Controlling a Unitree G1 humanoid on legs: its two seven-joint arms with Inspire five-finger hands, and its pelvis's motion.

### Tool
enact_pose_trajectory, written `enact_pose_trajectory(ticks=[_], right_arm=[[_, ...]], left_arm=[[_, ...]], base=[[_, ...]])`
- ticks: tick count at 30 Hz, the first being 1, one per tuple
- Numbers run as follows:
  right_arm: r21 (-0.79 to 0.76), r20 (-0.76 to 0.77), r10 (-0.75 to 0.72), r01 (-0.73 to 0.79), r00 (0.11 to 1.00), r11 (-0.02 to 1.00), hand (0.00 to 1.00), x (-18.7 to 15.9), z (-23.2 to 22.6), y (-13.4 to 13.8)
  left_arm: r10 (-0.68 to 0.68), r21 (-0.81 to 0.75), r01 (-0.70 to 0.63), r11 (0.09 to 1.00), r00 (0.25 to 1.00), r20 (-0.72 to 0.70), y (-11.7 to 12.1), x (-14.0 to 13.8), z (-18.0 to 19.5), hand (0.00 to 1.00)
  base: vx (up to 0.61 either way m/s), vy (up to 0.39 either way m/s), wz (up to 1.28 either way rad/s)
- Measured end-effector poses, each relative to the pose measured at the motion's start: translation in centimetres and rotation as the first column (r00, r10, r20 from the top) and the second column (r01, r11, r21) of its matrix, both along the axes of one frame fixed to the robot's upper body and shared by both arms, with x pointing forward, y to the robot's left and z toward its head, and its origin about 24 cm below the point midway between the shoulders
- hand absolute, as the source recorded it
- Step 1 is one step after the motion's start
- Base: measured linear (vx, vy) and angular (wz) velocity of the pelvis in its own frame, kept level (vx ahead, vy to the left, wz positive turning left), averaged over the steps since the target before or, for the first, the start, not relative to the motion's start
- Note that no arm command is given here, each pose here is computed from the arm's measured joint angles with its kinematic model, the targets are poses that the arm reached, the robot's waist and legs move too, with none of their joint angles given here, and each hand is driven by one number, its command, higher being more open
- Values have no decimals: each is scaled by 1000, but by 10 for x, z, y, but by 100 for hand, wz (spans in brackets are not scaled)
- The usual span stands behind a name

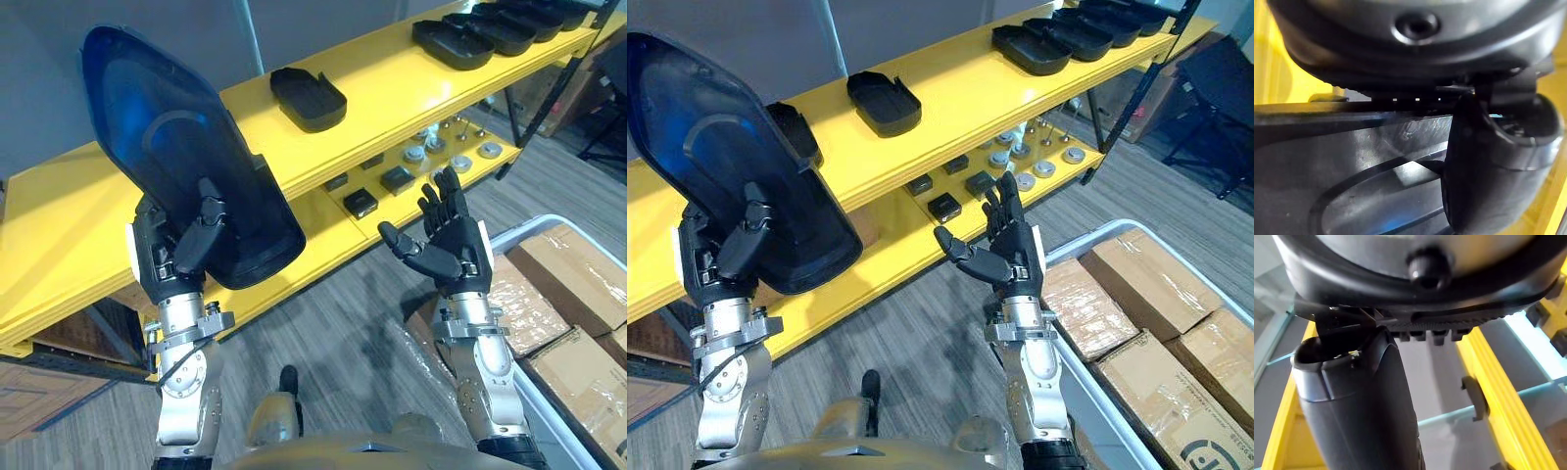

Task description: Walk over and take three plastic housings, then place them on the shelf

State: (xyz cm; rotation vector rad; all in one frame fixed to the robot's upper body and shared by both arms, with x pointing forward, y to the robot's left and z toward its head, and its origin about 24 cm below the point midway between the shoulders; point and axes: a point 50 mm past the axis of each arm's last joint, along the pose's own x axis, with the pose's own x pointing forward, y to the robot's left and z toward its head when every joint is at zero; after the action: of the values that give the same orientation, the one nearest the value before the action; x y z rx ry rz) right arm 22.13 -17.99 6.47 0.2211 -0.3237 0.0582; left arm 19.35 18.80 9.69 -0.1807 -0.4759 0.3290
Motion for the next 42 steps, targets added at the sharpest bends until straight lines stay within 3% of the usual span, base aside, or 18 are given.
enact_pose_trajectory(ticks=[8,12,19,22,25,31,37,42], right_arm=[[24,20,-58,58,998,998,100,-1,1,5],[6,69,-85,85,994,996,100,-1,7,12],[-104,407,-18,66,913,992,100,18,68,12],[-116,455,-6,66,890,991,100,15,79,6],[-147,465,12,64,885,987,100,15,84,-5],[-132,515,26,49,857,990,100,12,101,-8],[-93,475,-17,69,880,993,100,0,94,-16],[-16,429,-56,69,902,997,100,0,83,-25]], left_arm=[[-20,35,20,999,1000,14,1,-1,4,0],[-19,142,17,990,1000,11,4,0,8,0],[31,139,-41,989,997,76,11,14,24,0],[20,146,-32,989,997,81,11,19,25,0],[23,113,-25,993,999,26,10,12,12,0],[36,33,-38,999,998,53,14,8,15,0],[6,7,-6,1000,999,45,3,9,12,0],[45,20,-45,999,999,16,12,3,7,0]], base=[[82,83,13],[273,166,39],[208,-90,39],[116,-322,106],[124,-269,57],[26,-127,29],[-40,55,94],[-2,127,69]])
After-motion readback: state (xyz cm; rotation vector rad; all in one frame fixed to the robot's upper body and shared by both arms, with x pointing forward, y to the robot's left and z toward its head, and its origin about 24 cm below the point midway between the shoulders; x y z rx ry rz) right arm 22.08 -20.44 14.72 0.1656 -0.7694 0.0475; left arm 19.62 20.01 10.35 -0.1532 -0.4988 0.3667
